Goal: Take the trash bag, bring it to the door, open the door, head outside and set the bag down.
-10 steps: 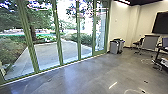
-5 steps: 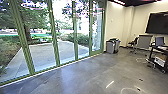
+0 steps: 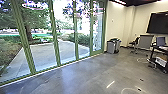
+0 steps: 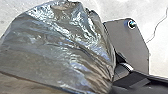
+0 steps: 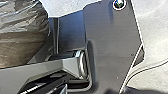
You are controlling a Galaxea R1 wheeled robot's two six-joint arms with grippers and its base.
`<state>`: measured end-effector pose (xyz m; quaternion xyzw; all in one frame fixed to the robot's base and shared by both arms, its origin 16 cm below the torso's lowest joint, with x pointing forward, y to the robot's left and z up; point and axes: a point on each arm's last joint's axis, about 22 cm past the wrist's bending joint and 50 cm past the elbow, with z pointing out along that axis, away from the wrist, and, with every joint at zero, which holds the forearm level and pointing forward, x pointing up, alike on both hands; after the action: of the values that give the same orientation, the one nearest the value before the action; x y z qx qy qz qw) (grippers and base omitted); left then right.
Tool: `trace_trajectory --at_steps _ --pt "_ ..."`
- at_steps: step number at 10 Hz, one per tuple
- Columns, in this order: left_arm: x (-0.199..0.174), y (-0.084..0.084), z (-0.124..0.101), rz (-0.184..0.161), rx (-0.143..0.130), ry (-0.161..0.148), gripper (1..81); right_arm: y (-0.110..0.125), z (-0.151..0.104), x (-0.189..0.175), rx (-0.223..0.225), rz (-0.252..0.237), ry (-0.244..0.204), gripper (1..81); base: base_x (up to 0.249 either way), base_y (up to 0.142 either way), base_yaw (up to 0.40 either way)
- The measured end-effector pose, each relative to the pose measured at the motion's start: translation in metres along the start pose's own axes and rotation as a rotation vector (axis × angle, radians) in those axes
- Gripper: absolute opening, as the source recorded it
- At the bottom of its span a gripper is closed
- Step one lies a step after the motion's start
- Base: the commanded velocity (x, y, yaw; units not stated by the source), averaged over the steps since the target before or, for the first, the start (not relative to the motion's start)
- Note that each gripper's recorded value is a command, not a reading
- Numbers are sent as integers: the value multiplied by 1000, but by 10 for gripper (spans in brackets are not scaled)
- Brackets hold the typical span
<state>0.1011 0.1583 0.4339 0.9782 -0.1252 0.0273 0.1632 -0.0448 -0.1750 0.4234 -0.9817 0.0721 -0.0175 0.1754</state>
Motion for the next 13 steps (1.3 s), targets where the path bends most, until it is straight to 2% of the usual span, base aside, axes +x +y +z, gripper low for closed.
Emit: trace_trajectory --at_steps 5,7,13 --pt "-9 0 0 -2 0 -8 10 1 0 -10 -1 2 -11 811 75 0 0" --pt "0 0 0 1 2 4 10 0 0 1 0 -2 6 811 127 0 0" --pt "0 -1 -1 1 2 4 10 0 0 -4 0 0 0 811 132 0 0"
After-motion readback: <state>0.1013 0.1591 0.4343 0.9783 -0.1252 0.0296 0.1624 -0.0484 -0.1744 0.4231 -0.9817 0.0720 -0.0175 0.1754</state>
